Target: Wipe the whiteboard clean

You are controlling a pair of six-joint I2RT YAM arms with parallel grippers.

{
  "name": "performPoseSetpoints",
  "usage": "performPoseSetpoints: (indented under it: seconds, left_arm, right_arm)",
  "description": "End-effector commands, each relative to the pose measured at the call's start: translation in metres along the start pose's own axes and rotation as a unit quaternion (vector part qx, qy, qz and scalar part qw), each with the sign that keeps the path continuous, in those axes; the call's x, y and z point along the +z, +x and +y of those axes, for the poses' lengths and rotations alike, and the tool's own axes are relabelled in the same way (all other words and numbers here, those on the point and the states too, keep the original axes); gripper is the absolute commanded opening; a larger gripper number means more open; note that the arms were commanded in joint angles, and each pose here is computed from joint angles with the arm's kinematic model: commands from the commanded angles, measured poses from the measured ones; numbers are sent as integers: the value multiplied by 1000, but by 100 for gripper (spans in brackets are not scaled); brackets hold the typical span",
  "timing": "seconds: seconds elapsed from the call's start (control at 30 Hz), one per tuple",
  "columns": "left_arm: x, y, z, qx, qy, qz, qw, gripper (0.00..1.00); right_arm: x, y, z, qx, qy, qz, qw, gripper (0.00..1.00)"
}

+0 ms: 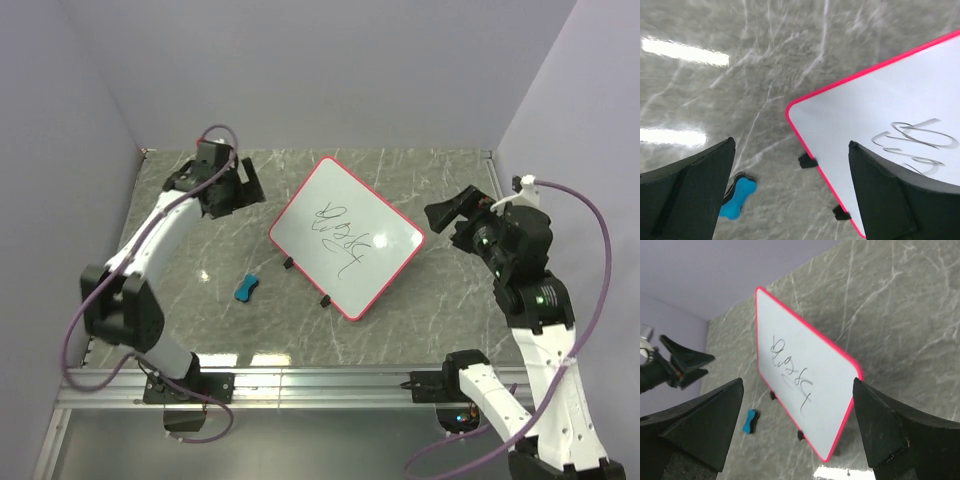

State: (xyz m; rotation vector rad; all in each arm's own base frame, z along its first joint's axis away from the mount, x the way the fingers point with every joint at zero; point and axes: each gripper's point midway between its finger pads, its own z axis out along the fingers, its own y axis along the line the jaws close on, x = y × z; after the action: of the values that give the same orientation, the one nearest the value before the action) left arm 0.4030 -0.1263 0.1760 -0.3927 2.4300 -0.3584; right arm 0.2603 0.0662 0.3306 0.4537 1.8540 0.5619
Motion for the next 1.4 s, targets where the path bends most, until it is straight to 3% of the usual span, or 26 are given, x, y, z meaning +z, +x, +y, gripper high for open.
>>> performPoseSetpoints:
  seconds: [0.0, 0.1, 0.2, 0.37, 0.63, 0.87, 0.97, 1.13, 1.27, 1.37]
  left_arm:
    - [-41, 0, 19, -1, -12, -24, 1000, 100]
    - [-38, 50, 52, 2, -73, 51, 996, 100]
    - [-33, 100, 67, 8, -78, 92, 993, 99]
    - [-24, 137, 71, 15, -64, 106, 992, 99]
    - [4, 149, 69, 71, -68, 131, 987, 99]
    - [19, 171, 81, 78, -91, 162, 979, 98]
    - [22, 183, 82, 76, -81, 176, 978, 93]
    - [19, 185, 80, 75, -79, 181, 977, 68]
    - [22, 192, 84, 73, -85, 192, 975, 60]
    - [26, 198, 84, 74, -84, 207, 972, 45]
  right_arm:
    - [-39, 2, 22, 15, -53, 8, 998, 96]
    - [-50, 10, 21, 17, -59, 18, 998, 96]
    - [-56, 21, 21, 17, -68, 28, 997, 96]
    - [-64, 38, 20, 18, -80, 56, 995, 95]
    - [-79, 48, 7, -3, -62, 68, 996, 94]
    - [-75, 56, -12, -17, -19, 81, 996, 94]
    - [-73, 54, -17, -18, -2, 78, 997, 94]
    - [-65, 52, -22, -22, 12, 76, 997, 94]
    - [-55, 51, -29, -25, 35, 77, 996, 94]
    - [-48, 54, -33, -18, 44, 79, 996, 94]
